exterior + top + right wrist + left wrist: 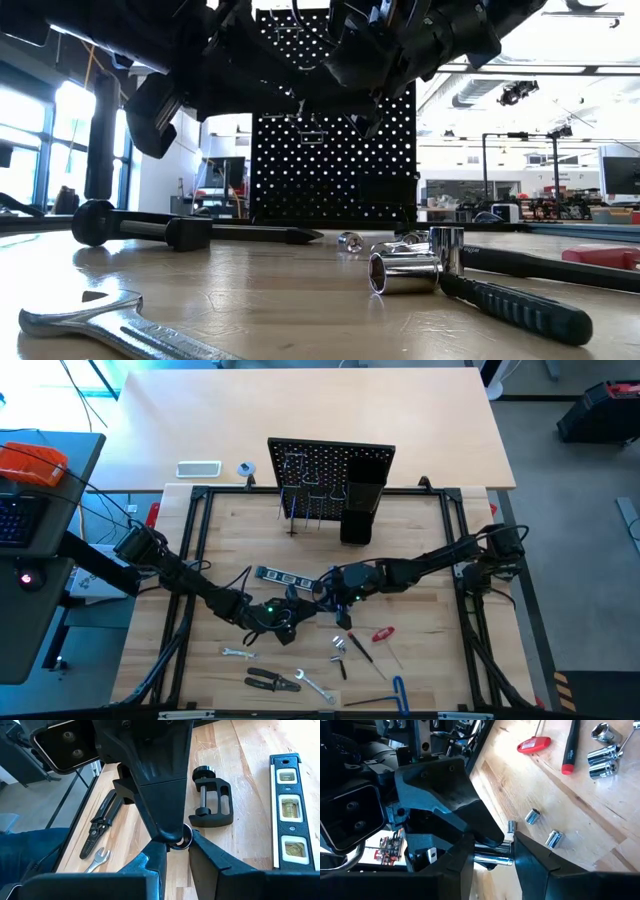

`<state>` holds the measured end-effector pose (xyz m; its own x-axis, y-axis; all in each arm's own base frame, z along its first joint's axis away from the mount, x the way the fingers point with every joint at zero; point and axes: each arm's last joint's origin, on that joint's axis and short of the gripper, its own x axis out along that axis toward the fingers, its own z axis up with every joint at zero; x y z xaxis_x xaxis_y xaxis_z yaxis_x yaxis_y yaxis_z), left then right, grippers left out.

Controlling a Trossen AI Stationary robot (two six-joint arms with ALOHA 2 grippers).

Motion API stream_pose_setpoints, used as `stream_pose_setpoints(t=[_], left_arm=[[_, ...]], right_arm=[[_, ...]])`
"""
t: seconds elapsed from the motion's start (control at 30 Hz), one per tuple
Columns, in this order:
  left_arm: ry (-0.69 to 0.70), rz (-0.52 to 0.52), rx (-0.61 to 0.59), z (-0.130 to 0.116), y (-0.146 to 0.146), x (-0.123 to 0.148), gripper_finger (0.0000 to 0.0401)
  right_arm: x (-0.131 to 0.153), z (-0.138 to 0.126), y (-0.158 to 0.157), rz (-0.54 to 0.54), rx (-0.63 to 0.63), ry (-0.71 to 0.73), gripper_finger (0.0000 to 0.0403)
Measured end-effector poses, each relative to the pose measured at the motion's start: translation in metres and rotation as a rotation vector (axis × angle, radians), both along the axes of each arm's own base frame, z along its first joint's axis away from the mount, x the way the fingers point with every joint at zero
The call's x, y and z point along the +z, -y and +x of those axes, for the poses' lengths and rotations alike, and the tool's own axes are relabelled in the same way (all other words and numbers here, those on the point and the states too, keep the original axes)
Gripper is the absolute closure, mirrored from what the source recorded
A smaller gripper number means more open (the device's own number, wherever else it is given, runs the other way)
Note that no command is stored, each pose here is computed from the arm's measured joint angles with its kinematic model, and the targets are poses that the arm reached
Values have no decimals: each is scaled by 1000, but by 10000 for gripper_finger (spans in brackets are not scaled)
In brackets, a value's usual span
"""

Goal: Hang tools onto peg board
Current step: Put the top center socket into the bottom peg board bin

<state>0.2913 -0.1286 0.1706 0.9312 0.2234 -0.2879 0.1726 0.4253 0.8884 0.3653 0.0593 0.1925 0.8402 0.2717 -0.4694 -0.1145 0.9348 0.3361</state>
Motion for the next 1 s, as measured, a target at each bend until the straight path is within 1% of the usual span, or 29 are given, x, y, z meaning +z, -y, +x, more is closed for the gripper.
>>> stream_pose_setpoints(t=[0.1,0.3,0.43,0.53,0.67,0.8,1.0], left_arm=[[6,-1,5,0,0,1,294],[23,6,40,1,-1,2,295],[35,6,57,1,-1,3,295],[55,8,73,2,-1,5,295],[90,15,82,3,-1,9,295],[139,32,94,4,-2,15,295],[232,23,133,9,-10,26,295]], right_arm=[[0,0,0,0,0,1,322],[1,0,0,6,3,2,260],[0,-1,-1,10,1,-11,234],[5,-5,-1,-4,-16,-24,228],[19,-13,-2,-61,-38,-17,227],[43,-26,-2,-120,-66,33,226],[74,-54,2,-232,-136,52,226]])
